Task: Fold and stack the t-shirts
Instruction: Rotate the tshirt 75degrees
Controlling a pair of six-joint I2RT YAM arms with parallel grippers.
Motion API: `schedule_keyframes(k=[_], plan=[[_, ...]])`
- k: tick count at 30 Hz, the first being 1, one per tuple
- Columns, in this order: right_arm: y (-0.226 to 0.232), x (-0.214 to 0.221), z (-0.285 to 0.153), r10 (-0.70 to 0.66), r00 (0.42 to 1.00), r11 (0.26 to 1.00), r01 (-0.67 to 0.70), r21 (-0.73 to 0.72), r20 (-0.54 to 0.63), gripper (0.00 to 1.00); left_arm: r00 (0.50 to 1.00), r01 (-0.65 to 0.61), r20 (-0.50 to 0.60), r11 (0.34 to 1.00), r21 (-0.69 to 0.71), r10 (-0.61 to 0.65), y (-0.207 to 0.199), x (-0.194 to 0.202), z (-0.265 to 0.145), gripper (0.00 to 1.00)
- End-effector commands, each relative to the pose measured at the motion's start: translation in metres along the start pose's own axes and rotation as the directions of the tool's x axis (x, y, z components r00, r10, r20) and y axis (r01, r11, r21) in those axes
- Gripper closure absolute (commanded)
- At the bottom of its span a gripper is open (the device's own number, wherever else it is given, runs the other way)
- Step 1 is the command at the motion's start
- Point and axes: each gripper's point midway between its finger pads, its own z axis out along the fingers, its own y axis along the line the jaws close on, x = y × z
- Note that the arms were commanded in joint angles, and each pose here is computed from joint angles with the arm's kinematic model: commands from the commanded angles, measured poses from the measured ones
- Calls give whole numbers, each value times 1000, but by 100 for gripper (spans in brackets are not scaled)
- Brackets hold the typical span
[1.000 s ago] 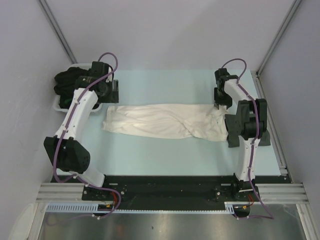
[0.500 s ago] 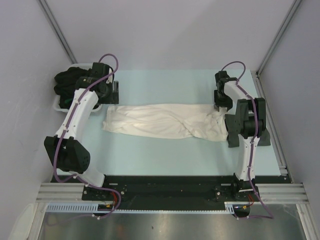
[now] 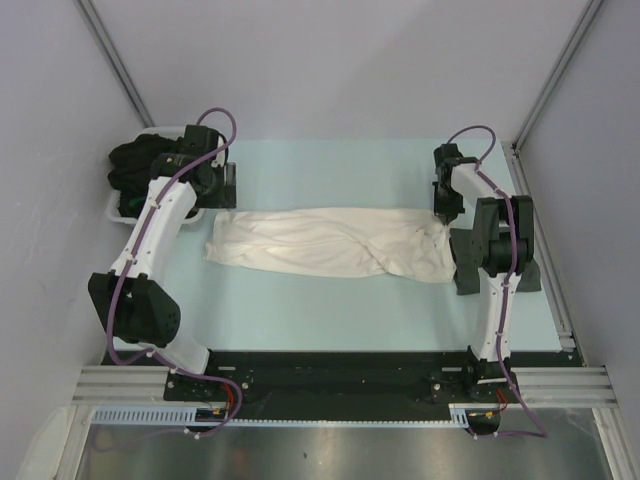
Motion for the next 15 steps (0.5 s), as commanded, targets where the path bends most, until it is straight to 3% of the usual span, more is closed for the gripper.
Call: schedule_keyframes(k=[1, 15], plan=[[-10, 28, 36, 16, 995, 1000, -14, 26, -101, 100, 999, -1, 47, 1000, -12, 2, 4, -11, -14, 24], [2, -47, 47, 49, 999, 998, -49, -32, 10, 100, 1000, 15, 27, 999, -35, -14, 7, 0, -11, 24]])
